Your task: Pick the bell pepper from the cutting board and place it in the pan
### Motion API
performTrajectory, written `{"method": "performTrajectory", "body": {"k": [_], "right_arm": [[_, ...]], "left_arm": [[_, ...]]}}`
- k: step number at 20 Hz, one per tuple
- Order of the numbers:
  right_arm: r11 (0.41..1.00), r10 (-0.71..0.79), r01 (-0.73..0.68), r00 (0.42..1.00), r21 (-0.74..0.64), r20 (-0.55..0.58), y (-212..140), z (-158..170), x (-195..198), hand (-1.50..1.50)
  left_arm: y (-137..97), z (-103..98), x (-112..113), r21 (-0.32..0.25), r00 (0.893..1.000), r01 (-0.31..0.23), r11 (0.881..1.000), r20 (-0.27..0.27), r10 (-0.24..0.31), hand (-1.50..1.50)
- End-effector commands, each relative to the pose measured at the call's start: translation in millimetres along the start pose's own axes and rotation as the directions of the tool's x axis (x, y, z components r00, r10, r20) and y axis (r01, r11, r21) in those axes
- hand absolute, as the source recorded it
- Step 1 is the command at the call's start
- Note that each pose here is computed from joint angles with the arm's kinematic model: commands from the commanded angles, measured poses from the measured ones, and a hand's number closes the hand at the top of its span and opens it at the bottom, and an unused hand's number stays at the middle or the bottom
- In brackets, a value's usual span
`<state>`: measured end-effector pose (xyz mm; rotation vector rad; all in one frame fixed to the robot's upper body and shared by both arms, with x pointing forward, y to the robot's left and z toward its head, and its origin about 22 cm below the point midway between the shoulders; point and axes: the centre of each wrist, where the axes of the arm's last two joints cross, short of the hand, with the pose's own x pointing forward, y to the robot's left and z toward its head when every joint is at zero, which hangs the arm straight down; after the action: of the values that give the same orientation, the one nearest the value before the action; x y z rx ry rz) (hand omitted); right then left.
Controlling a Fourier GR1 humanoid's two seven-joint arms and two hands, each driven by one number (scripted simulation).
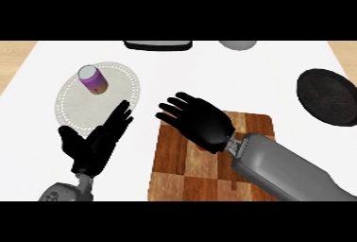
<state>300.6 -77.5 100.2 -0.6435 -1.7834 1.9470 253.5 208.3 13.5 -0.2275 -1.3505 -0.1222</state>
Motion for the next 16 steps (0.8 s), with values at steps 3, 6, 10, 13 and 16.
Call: {"method": "performTrajectory", "body": {"k": [3, 6, 10, 13, 16], "right_arm": [[0.852, 0.443, -0.377, 0.889, 0.364, -0.118, 18.1, -22.8, 32.8, -1.50], [0.771, 0.550, -0.449, 0.827, 0.452, -0.117, 25.6, -39.7, 86.6, -1.50], [0.604, 0.666, -0.460, 0.739, 0.650, -0.096, 35.7, -57.6, 118.1, -1.50], [0.534, 0.695, -0.428, 0.713, 0.729, -0.090, 51.1, -47.7, 135.7, -1.50], [0.518, 0.712, -0.390, 0.690, 0.761, -0.131, 70.0, -35.9, 144.4, -1.50]], "left_arm": [[-3.2, 1.9, 0.3, 0.000, 1.000, -0.022, 1.000, -0.011, 0.022, 0.00], [4.0, -7.0, 3.4, 0.030, 1.000, -0.018, 0.999, -0.002, 0.018, 0.00], [6.8, -5.6, 3.2, 0.027, 1.000, -0.031, 0.999, 0.005, 0.030, 0.00], [10.5, 2.1, 0.0, 0.014, 1.000, -0.021, 1.000, -0.010, 0.021, 0.00], [13.1, -2.4, 13.6, 0.000, 1.000, -0.006, 1.000, 0.009, 0.006, 0.00]]}}
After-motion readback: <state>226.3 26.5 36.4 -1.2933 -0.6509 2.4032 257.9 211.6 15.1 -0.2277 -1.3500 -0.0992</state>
